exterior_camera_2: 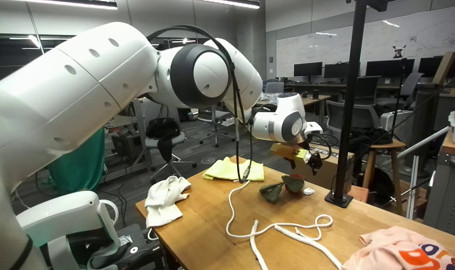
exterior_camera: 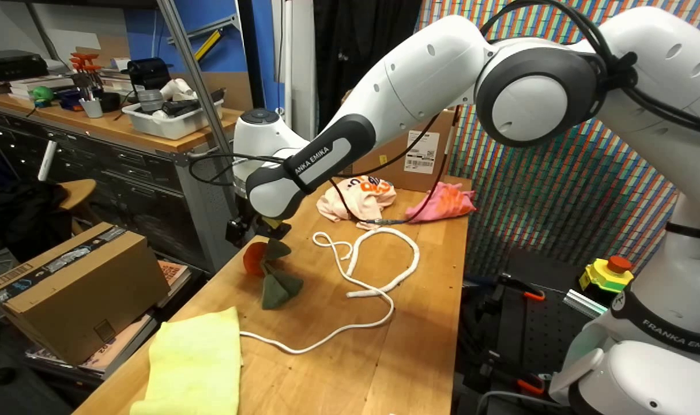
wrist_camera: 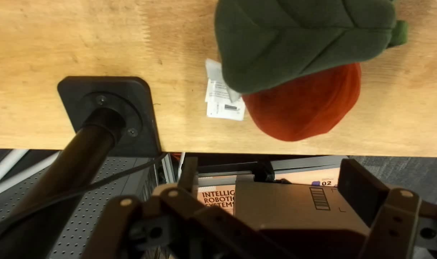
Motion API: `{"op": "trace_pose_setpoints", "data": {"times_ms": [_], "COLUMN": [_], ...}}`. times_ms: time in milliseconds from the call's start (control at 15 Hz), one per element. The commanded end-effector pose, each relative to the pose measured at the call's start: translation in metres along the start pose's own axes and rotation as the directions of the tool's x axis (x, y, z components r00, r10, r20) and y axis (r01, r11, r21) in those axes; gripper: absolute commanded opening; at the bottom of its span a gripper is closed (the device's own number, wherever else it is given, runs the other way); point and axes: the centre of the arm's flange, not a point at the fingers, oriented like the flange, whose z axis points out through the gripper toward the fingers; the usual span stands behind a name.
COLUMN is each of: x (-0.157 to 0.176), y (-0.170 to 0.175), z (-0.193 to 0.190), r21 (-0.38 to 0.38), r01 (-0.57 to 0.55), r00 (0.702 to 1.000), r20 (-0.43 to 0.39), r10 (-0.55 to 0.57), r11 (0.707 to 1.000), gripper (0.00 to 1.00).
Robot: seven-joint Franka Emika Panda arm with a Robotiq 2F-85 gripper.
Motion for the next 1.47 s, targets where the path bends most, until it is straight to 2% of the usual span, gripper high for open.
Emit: {"op": "trace_pose_setpoints", "data": {"times_ms": [0, 400, 867, 1400], "x": [-0.018, -0.061, -0.132, -0.207], "y": [0.013, 0.054, 0.109, 0.147], "z": [-0.041, -0.075, -0.085, -0.093], "r21": [-0.025, -0.049, -0.064, 0.019], "r01": [-0.003, -0.028, -0.133, -0.199], "r00": [1.000, 0.996, 0.974, 0.939], "r20": [0.023, 0.081, 0.176, 0.288], "r10": [0.004, 0.032, 0.143, 0.186], "r11": [1.000, 0.998, 0.989, 0.980], "gripper": [1.00, 1.00, 1.00, 1.00]}}
